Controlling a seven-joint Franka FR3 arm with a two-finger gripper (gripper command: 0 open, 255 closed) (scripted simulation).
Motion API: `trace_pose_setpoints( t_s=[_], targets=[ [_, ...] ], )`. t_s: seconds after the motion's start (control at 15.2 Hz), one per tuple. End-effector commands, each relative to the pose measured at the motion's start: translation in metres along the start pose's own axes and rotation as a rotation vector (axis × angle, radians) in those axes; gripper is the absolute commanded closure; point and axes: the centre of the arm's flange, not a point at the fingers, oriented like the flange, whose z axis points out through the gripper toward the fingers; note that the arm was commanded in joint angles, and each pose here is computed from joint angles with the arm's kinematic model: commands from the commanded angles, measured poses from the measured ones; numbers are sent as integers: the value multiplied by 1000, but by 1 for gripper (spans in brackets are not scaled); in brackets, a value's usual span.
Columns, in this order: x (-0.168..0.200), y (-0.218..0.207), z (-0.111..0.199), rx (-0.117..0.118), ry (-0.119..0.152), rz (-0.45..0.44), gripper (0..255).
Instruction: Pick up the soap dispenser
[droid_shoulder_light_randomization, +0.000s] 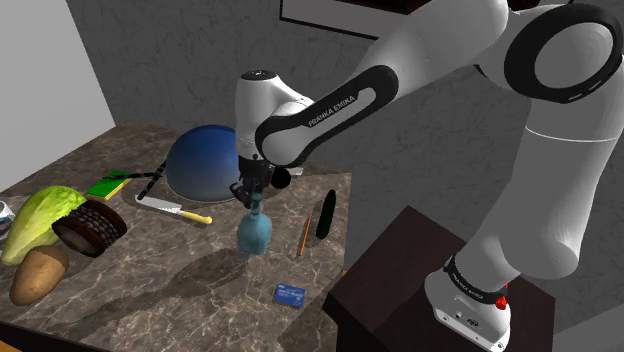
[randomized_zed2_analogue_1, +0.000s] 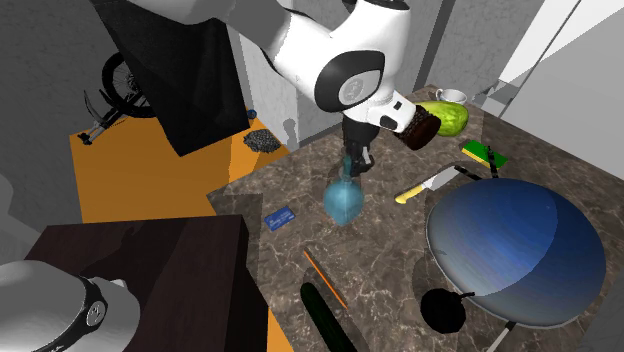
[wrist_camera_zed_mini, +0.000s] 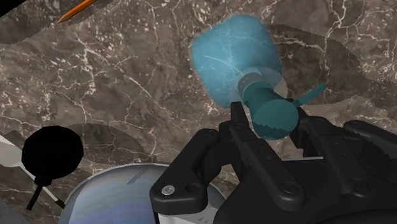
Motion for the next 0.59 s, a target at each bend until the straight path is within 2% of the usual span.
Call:
trace_pose_setpoints(
  t_s=[0.0, 0.4, 0.53],
  targets=[
    [1, 0, -10, 0, 0, 0, 255],
    [1, -2, -42, 0, 0, 0, 255],
    [1, -2, -43, 0, 0, 0, 255]
  ],
)
